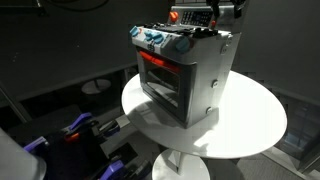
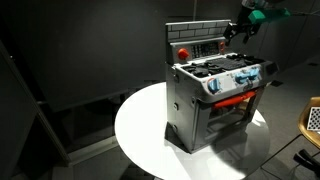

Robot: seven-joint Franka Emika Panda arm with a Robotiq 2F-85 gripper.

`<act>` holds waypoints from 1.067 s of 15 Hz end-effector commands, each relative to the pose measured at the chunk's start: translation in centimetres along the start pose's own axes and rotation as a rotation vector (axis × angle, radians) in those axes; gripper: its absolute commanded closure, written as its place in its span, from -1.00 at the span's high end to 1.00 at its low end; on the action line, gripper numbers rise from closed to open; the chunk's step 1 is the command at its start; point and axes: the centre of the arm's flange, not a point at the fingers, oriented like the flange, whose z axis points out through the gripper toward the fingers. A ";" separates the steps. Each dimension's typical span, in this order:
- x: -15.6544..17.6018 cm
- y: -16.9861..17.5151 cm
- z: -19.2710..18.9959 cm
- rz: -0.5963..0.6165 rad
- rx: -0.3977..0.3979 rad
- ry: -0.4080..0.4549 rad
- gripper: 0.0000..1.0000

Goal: Push the top orange button on the right side of the stove button display

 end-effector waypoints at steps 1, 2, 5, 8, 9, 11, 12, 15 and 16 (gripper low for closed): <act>-0.8 1.6 -2.6 -0.013 -0.019 -0.051 1.00; -1.2 1.9 -3.3 -0.021 -0.023 -0.071 1.00; -2.5 3.0 -5.2 -0.059 -0.030 -0.137 1.00; -4.0 4.3 -6.9 -0.101 -0.034 -0.211 1.00; -4.5 4.8 -7.5 -0.112 -0.032 -0.240 1.00; -5.7 5.9 -8.8 -0.139 -0.020 -0.296 1.00; -6.4 6.5 -9.6 -0.154 -0.007 -0.318 1.00; -8.1 7.9 -11.7 -0.186 0.018 -0.373 1.00; -8.8 8.3 -12.5 -0.191 0.016 -0.386 1.00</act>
